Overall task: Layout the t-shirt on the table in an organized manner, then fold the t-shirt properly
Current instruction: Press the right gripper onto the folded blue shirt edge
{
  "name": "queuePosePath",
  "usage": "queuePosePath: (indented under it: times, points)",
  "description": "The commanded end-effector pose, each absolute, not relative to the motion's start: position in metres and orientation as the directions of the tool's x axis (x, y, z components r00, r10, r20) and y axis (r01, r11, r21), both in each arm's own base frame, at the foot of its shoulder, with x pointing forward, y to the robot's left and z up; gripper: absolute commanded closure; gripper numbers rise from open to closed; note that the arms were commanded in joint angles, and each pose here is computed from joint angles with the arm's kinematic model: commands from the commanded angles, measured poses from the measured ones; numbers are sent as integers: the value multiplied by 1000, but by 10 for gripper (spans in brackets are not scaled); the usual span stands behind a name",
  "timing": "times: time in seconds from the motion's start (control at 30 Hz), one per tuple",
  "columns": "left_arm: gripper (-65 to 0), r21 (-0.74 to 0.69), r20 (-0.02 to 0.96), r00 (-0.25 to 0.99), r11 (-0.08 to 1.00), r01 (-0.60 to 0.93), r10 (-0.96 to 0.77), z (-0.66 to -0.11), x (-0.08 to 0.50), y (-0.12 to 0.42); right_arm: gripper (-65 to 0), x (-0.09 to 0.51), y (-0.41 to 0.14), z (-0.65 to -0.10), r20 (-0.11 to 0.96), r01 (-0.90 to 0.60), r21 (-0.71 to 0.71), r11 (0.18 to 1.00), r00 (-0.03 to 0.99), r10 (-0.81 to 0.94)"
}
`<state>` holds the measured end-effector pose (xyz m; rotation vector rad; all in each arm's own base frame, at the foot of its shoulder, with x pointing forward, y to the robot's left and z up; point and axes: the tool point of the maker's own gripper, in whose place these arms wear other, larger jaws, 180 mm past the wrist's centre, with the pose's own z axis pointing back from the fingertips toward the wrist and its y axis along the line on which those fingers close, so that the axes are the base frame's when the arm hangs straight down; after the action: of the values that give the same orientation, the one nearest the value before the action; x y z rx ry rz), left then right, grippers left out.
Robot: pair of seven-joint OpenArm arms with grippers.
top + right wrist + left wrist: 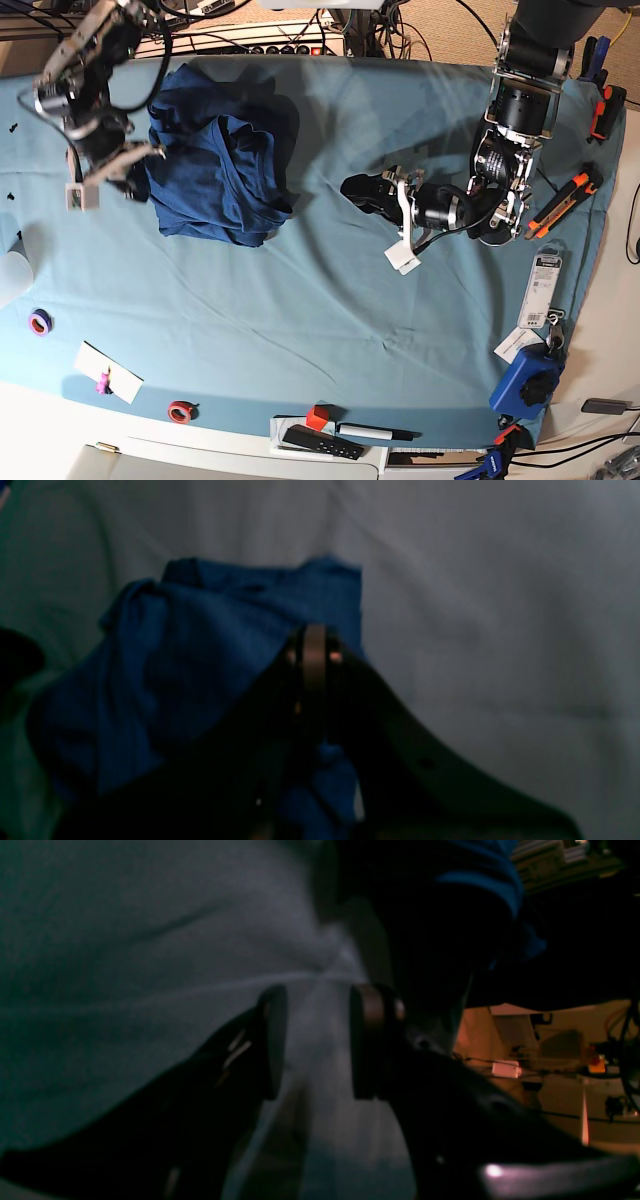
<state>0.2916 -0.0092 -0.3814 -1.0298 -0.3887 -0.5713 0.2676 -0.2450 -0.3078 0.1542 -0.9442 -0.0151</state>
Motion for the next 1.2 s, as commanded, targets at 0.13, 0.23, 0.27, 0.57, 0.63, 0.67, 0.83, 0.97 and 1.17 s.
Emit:
queuePosePath:
  times: [0.13, 0.23, 0.27, 0.57, 0.63, 0.67, 0.83, 0.97, 1.17]
  points:
    - [-219, -674, 599, 767, 373, 638, -230, -365, 304, -12, 0, 284, -231, -300, 822, -115, 82, 990, 570, -2]
    - [-219, -674, 598, 767, 373, 638, -231, -365, 304, -12, 0, 278, -220, -328, 745, -130, 105, 986, 668, 9]
    - [-219, -674, 598, 767, 373, 638, -231, -365, 304, -12, 0, 274, -217, -341, 710, -137, 119, 983, 704, 12]
    - [-219, -670, 597, 766, 378, 639, -237, -367, 304, -11, 0, 206, -198, -398, 467, -133, 260, 956, 884, -4]
    - [-219, -670, 597, 766, 377, 639, -236, -367, 304, -11, 0, 197, -193, -396, 460, -142, 277, 950, 888, -1]
    - [-219, -670, 597, 766, 378, 639, -236, -367, 304, -11, 0, 193, -191, -395, 460, -148, 279, 949, 888, 3]
    - [-219, -670, 597, 766, 377, 639, -236, -367, 304, -11, 0, 188, -190, -378, 489, -182, 235, 955, 871, 46]
    - [-219, -671, 597, 767, 377, 639, -236, -366, 304, -11, 0, 198, -189, -360, 542, -211, 196, 957, 837, 74]
    - [-219, -671, 598, 766, 377, 639, -235, -366, 304, -11, -168, 221, -185, -330, 646, -275, 128, 953, 752, 130]
